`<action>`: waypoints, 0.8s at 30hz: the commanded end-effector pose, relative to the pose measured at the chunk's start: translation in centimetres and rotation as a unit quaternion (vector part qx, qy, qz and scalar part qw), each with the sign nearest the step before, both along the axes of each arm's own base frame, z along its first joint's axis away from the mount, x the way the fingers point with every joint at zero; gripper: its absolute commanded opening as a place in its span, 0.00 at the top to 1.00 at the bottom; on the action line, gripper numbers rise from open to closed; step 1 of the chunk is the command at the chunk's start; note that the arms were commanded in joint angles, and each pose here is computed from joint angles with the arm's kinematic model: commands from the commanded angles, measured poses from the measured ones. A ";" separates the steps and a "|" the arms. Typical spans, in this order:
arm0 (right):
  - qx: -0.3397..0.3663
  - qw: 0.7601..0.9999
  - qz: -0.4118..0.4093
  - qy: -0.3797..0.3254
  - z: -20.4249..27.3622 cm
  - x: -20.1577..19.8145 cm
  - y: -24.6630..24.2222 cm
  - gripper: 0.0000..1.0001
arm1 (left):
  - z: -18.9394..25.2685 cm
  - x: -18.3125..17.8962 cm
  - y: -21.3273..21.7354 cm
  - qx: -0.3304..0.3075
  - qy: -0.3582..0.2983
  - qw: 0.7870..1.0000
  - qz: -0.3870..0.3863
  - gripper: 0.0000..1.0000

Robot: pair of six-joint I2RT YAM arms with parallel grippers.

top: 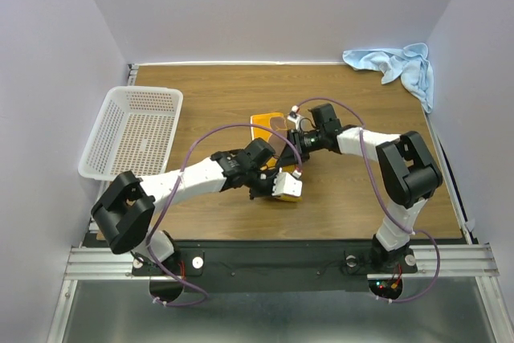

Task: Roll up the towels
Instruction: Roll the towel

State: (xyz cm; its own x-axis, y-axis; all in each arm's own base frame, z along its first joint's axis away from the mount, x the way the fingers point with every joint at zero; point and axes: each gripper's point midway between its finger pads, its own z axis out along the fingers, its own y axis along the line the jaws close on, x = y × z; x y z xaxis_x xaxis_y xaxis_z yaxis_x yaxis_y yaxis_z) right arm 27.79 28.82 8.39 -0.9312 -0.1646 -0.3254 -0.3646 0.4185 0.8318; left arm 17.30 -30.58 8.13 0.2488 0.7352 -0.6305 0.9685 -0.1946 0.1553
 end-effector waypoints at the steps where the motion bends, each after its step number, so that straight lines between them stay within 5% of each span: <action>1: -0.012 0.997 -0.024 -0.067 1.3 3.5 0.0 0.79 | 1.2 -0.4 -0.3 -0.010 0.044 0.999 -0.016 1.00; 12: -0.051 0.998 -0.016 0.016 -5.7 2.2 -0.5 0.83 | 2.4 5.5 -0.4 -0.040 0.068 0.995 0.056 1.00; 24: -0.046 0.999 -0.016 -0.008 -4.2 3.4 -0.2 0.77 | 0.1 10.7 -0.5 -0.045 0.084 0.989 0.112 1.00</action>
